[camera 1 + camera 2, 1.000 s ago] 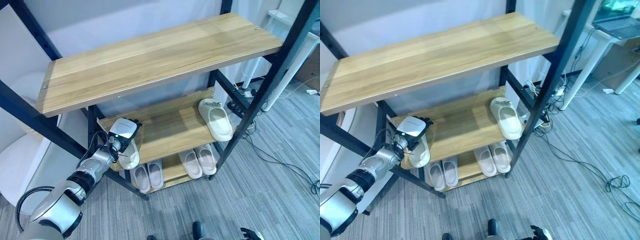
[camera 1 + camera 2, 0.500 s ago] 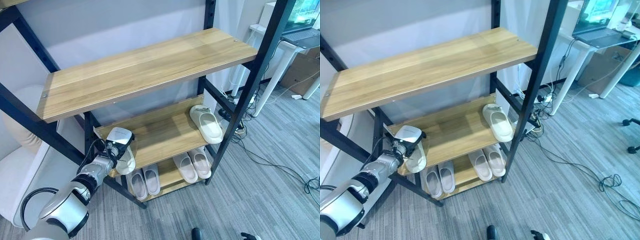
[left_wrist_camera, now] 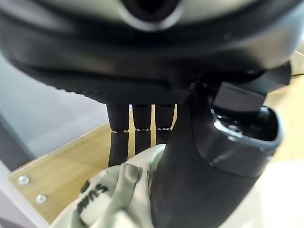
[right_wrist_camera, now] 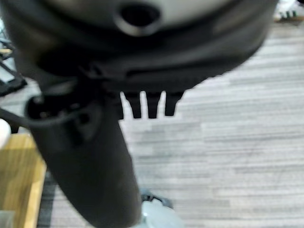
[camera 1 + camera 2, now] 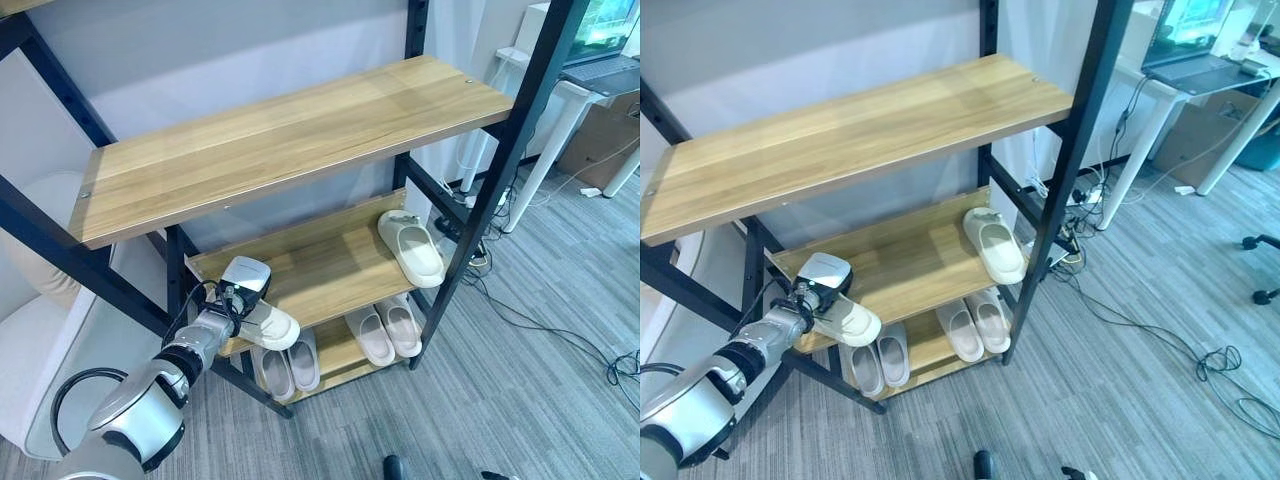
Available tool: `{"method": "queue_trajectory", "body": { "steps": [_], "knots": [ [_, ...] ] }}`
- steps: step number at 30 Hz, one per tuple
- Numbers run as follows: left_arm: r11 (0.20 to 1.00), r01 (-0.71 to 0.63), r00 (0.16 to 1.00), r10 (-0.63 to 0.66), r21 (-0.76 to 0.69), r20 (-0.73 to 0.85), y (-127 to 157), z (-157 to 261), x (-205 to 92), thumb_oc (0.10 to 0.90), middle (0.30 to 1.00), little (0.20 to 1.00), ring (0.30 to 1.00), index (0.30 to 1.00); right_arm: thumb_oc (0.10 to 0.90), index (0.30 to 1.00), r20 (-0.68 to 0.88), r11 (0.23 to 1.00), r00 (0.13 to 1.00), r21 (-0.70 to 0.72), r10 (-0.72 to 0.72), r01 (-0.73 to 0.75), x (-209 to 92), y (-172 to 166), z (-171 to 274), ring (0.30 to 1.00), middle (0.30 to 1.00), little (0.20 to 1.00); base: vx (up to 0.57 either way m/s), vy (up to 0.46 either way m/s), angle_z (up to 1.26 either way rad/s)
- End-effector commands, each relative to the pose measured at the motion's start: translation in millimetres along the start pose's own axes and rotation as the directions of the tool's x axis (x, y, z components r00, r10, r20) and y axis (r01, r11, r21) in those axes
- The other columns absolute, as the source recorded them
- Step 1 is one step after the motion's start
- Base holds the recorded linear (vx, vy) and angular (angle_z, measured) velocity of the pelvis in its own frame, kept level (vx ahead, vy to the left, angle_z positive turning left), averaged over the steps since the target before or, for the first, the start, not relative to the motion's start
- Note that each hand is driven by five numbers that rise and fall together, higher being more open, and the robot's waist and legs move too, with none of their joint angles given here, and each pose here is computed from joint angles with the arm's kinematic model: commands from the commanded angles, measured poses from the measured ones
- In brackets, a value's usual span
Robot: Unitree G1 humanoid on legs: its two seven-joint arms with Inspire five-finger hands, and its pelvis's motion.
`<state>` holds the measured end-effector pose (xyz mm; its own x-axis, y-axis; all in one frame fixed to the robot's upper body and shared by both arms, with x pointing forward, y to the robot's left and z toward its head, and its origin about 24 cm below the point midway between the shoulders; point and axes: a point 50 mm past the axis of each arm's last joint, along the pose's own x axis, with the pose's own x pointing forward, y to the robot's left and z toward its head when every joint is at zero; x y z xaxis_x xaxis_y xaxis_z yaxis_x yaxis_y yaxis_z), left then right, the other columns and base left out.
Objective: Arrange the slippers neatly on the shoe rack.
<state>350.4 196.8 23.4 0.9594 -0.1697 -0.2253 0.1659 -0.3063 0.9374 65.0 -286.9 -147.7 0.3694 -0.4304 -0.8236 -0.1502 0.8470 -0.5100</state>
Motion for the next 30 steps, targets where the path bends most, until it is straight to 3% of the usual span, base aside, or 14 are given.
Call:
{"method": "queue_trajectory", "body": {
  "steps": [1,7,12,15,30],
  "knots": [
    [0.981,-0.19,0.978,0.185,0.036,0.099,59.1,13.8,21.2,0.4,0.3,0.3,0.3,0.3,0.8,0.9,0.02,0.998,0.999,-0.05,-0.038,0.039,2.8,-8.9,6.1,0.9,0.9,0.9,0.0,-0.027,-0.04],
    [0.918,-0.393,0.901,0.375,0.043,0.217,109.5,29.0,22.0,0.4,0.3,0.3,0.3,0.3,0.8,0.9,0.038,0.998,0.998,-0.054,-0.042,0.044,3.4,-8.9,10.6,0.9,0.9,0.9,-0.01,-0.027,-0.08],
    [0.774,-0.633,0.745,0.603,0.016,0.285,167.2,36.3,10.9,0.4,0.3,0.3,0.3,0.3,0.8,0.9,0.03,0.998,0.998,-0.048,-0.046,0.048,3.4,-8.4,9.5,0.9,0.9,0.9,0.0,-0.019,-0.03],
    [0.728,-0.685,0.699,0.659,-0.003,0.277,179.2,39.0,8.3,0.4,0.3,0.3,0.3,0.3,0.8,0.9,0.021,0.998,0.999,-0.045,-0.05,0.05,3.3,-8.0,8.2,0.9,0.9,0.9,0.0,-0.014,-0.04],
    [0.65,-0.753,0.644,0.7,0.098,0.309,216.4,35.8,10.6,0.4,0.3,0.3,0.3,0.3,0.8,0.9,0.021,0.996,0.995,0.015,-0.094,0.094,6.6,-17.2,17.8,0.9,0.9,0.9,0.0,-0.019,-0.05]
  ]
}}
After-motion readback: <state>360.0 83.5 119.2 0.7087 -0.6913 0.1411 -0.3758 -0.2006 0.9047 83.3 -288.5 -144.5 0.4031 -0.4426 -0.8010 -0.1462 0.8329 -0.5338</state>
